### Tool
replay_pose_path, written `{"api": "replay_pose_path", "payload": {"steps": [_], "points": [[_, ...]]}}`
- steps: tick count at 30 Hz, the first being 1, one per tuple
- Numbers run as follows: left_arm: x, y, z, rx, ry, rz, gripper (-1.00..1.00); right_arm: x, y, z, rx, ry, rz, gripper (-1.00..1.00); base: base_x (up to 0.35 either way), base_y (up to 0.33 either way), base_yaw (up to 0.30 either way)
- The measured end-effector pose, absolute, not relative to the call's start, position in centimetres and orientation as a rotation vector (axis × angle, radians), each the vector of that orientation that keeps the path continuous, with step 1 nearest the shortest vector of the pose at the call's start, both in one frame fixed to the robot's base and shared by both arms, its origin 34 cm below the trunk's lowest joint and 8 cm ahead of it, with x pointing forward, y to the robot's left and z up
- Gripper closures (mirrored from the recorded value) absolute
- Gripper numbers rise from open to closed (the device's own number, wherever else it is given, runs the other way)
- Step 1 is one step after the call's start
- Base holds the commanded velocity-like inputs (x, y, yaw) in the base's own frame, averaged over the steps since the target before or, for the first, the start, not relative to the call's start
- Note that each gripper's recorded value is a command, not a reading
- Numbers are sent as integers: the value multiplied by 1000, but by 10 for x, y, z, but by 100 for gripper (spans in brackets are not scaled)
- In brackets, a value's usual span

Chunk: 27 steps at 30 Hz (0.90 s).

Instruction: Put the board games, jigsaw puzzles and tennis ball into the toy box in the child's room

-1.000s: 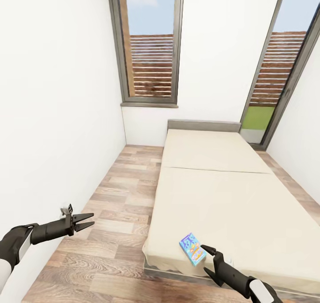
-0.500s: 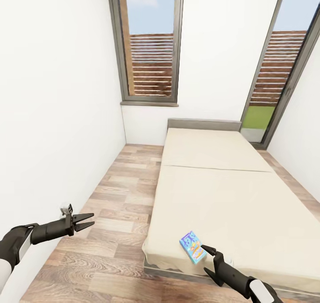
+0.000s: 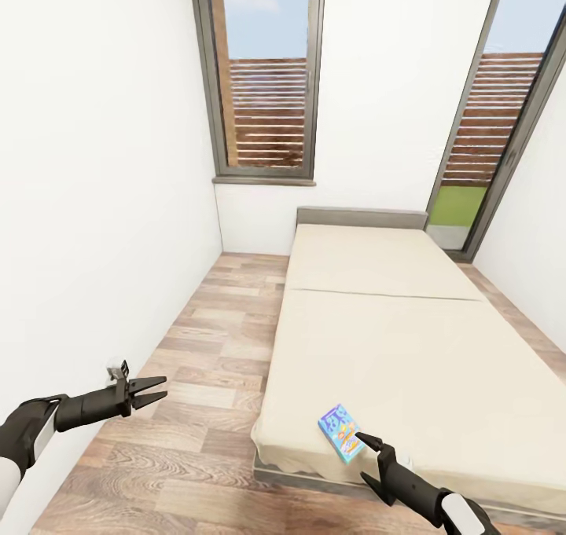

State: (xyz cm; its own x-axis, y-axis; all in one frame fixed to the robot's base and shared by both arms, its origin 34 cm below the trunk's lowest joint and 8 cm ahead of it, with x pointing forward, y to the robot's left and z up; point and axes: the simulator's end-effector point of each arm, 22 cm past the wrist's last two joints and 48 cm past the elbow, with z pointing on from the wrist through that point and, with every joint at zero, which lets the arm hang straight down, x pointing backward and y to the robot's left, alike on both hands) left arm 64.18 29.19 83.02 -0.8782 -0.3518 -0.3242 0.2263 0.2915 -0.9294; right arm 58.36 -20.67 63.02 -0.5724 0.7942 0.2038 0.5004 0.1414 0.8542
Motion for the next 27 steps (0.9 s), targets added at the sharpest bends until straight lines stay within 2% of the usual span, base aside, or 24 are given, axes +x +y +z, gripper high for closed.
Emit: {"api": "replay_pose_path", "payload": {"steps": [27], "points": [[639,292,784,-110,2092,-1621,-100,581,-207,584,1254,2125,1402,-100,0,0,0]]}}
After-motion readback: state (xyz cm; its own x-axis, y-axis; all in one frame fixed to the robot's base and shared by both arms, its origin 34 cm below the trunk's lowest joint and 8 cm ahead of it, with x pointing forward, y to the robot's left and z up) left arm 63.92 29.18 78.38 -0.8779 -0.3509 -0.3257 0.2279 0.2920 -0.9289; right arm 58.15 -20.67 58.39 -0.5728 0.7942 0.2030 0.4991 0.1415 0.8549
